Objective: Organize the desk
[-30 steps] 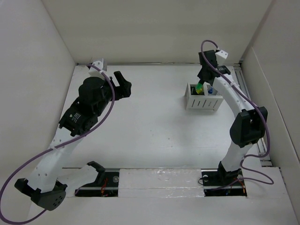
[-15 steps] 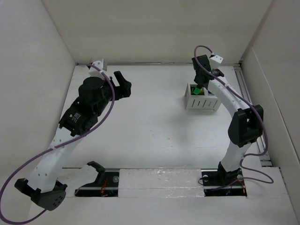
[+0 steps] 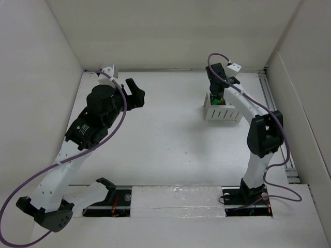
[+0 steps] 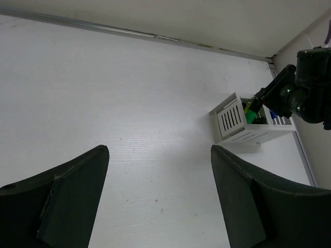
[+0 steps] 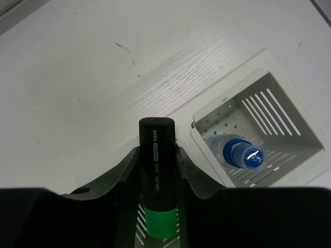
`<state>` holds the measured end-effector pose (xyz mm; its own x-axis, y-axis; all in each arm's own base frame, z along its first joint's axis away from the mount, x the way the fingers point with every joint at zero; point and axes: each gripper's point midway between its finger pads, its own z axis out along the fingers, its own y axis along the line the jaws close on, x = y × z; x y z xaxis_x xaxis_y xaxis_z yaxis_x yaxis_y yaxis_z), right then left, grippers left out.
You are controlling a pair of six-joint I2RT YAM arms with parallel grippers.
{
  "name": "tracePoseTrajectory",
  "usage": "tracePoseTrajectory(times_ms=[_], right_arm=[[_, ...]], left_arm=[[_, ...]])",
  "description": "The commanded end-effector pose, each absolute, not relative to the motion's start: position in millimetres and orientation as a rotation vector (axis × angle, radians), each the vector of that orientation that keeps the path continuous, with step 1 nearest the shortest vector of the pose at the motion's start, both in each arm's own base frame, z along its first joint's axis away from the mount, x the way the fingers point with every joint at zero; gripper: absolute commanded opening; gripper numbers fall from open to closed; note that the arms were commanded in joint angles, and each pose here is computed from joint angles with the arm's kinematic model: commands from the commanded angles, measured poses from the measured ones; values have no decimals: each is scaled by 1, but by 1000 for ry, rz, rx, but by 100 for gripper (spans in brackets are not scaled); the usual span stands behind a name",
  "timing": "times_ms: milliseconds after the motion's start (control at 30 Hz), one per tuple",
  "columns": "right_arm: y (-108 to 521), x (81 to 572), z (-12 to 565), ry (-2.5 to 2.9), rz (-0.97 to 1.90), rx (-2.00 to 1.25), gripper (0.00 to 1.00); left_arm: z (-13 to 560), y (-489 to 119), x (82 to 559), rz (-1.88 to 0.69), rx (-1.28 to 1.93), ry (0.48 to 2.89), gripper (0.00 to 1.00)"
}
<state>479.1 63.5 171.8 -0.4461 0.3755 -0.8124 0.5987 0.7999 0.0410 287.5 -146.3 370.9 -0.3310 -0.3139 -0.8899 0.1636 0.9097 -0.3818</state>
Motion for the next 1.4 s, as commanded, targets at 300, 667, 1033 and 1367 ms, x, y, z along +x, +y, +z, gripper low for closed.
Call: tracePoseTrajectory(times_ms=[300,667,1033,1367], right_arm=[[97,448,199,2025,-233,714,50],[109,411,282,1953,-2,676,44],[259,269,319,2051,932,157,0],[300,175,279,2205,1102,-15,52]], left_arm=[[393,-144,287,-516,-133,1782,77],[393,-152,297,-522,-124,1792,79],[381,-168,308,-563,-129,1832,82],[342,-162,303,-548,-230,1912,82]])
